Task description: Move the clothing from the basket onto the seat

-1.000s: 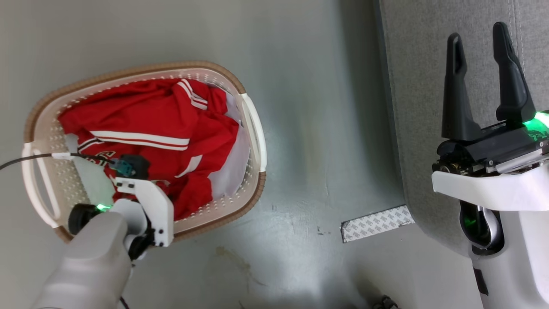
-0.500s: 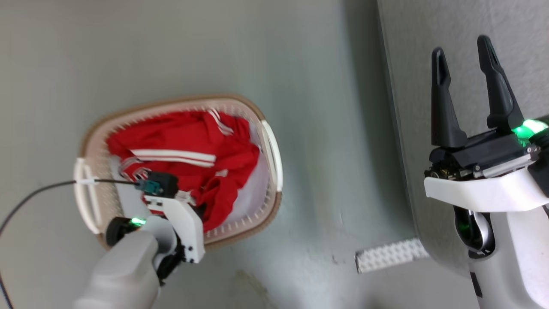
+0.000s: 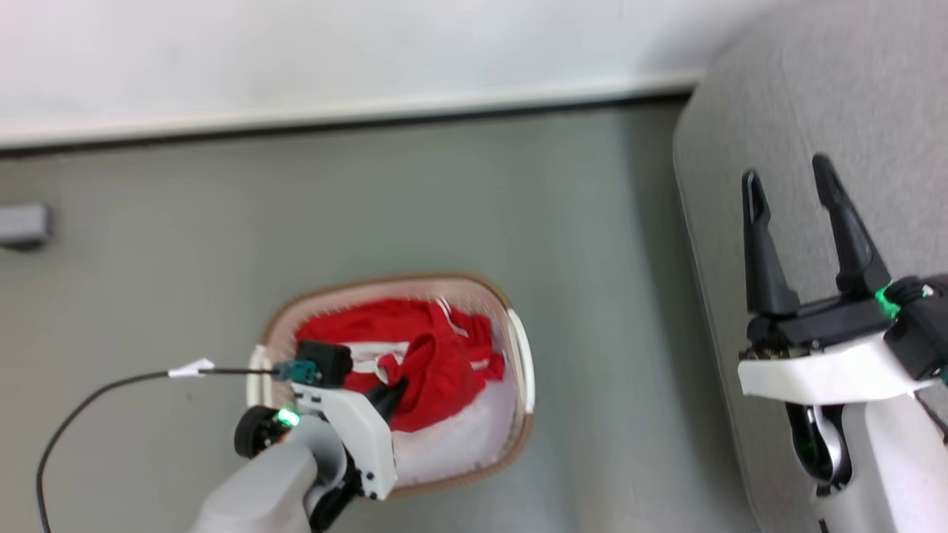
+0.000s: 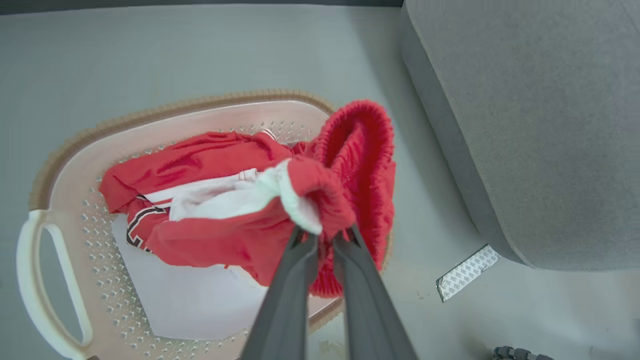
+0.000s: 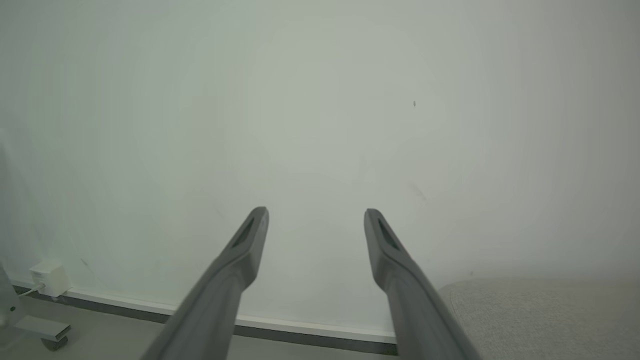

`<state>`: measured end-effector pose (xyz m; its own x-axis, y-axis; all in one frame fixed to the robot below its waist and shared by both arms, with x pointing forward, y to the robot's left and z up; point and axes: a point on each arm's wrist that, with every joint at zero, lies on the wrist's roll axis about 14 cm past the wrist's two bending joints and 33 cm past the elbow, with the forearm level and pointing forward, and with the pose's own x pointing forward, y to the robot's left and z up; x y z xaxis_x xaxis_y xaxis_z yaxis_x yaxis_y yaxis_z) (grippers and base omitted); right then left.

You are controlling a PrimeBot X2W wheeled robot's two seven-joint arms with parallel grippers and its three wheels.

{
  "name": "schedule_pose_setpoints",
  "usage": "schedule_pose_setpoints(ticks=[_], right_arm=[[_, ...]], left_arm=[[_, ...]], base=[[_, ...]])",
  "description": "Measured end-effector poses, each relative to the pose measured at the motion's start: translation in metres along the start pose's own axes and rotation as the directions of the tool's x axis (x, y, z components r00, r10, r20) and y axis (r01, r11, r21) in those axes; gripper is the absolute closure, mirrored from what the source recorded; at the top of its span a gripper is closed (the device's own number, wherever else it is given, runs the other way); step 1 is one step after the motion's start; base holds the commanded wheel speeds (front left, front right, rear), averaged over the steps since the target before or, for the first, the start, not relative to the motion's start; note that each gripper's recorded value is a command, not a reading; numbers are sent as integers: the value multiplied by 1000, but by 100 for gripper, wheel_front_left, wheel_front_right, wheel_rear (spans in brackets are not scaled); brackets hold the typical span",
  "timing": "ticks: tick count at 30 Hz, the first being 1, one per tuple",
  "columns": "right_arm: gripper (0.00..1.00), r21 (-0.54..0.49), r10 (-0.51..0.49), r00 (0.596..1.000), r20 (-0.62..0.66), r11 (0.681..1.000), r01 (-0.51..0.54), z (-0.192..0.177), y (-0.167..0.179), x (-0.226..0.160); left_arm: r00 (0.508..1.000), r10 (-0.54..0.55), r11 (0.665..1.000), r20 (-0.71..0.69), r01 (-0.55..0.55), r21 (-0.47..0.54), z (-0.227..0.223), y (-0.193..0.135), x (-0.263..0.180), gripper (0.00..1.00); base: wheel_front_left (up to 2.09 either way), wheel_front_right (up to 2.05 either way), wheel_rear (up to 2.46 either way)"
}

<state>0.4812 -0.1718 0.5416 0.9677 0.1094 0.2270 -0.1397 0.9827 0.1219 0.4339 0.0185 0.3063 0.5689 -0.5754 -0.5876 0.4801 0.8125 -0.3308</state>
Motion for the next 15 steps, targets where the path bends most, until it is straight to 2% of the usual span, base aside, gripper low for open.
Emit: schedule_pose_setpoints(ticks=[9,15], right_arm=[[0,19,42,997,69,999,-43,43,20,-24],[0,35,56,992,111,998,-61,65,28,-41]], left_arm=[[980,-9,997,199,-7,80,52,-23,-49,100],[941,-22,991,337,-23,130,92,-37,-79,100]], base=[[0,0,0],[0,0,0]])
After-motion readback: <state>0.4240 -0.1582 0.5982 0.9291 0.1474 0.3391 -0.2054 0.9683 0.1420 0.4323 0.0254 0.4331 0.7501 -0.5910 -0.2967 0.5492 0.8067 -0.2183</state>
